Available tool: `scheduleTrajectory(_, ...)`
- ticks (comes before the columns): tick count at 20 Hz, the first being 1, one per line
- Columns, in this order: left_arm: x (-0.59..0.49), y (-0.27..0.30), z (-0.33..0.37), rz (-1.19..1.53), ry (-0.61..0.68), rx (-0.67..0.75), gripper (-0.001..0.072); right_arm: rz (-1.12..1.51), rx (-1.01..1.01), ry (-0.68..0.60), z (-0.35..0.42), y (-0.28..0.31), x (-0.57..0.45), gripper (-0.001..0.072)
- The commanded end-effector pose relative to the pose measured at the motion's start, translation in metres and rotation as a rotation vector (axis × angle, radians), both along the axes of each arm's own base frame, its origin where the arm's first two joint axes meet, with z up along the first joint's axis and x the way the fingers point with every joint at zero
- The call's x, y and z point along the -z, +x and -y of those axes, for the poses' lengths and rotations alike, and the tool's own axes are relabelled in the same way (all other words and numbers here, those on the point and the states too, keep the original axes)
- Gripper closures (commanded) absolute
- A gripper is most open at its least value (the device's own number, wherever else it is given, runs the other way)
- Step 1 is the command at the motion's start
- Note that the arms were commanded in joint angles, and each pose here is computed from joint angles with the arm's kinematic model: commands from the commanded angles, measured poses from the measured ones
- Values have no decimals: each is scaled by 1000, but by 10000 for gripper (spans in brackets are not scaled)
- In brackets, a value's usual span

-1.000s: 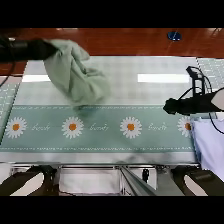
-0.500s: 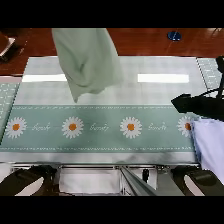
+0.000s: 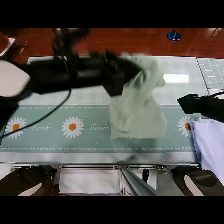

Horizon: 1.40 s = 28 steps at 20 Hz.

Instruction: Fold the shirts.

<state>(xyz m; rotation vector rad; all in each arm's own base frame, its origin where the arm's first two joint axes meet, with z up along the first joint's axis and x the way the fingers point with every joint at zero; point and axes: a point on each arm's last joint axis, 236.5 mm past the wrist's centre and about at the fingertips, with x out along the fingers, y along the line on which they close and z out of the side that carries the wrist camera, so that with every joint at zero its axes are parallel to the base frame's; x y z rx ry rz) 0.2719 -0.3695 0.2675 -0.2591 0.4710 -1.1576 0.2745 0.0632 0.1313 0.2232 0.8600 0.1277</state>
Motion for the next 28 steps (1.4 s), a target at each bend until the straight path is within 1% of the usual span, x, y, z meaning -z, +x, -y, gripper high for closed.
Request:
scheduleTrajectory(1, 110, -18, -16, -222, 124, -21, 682, -21, 24, -35, 10, -3, 5, 304)
scheduleTrajectory(4, 212, -43, -39, -427, 257, -37, 681, -31, 38, -21, 9, -2, 7, 304)
scheduleTrajectory(5, 240, -54, -46, -486, 297, -40, 660, -41, 41, -18, 9, -1, 9, 304)
scheduleTrajectory(6, 260, -63, -53, -561, 320, -56, 460, -52, 43, -16, 8, 0, 12, 304)
scheduleTrajectory(7, 275, -71, -59, -614, 345, -62, 207, -63, 42, -12, 7, 1, 15, 304)
scheduleTrajectory(9, 279, -69, -75, -618, 400, -47, 199, -50, 27, 10, 1, 8, 14, 304)
scheduleTrajectory(10, 270, -61, -88, -627, 405, -48, 200, -6, 29, -21, 9, 15, 4, 304)
scheduleTrajectory(12, 241, -34, -126, -640, 390, -97, 200, 55, 151, -129, 60, 22, -25, 304)
scheduleTrajectory(13, 222, -15, -152, -628, 366, -161, 200, 73, 258, -223, 102, 19, -41, 304)
scheduleTrajectory(15, 193, 23, -212, -578, 285, -370, 200, 12, 508, -402, 191, -12, -48, 304)
scheduleTrajectory(16, 191, 32, -240, -587, 254, -465, 201, -79, 623, -424, 221, -39, -35, 304)
scheduleTrajectory(17, 199, 28, -257, -651, 224, -522, 200, -166, 696, -397, 234, -60, -15, 304)
scheduleTrajectory(18, 215, 11, -257, -751, 203, -499, 200, -256, 725, -339, 233, -75, 14, 304)
scheduleTrajectory(19, 229, -16, -243, -827, 197, -389, 201, -323, 681, -259, 215, -77, 46, 304)
scheduleTrajectory(20, 234, -46, -220, -860, 166, -230, 201, -367, 569, -143, 181, -70, 80, 304)
scheduleTrajectory(21, 233, -68, -198, -831, 111, -92, 201, -392, 470, -19, 145, -64, 106, 304)
scheduleTrajectory(22, 236, -82, -183, -803, 82, -17, 201, -412, 399, 97, 113, -62, 125, 304)
scheduleTrajectory(23, 249, -92, -174, -789, 110, 15, 201, -426, 363, 180, 92, -62, 138, 304)
scheduleTrajectory(24, 270, -97, -169, -759, 177, 9, 201, -439, 350, 225, 81, -63, 146, 304)
scheduleTrajectory(26, 300, -98, -159, -660, 301, -5, 201, -475, 335, 241, 74, -71, 154, 304)
scheduleTrajectory(28, 310, -92, -143, -526, 370, -1, 200, -495, 321, 243, 72, -76, 155, 304)
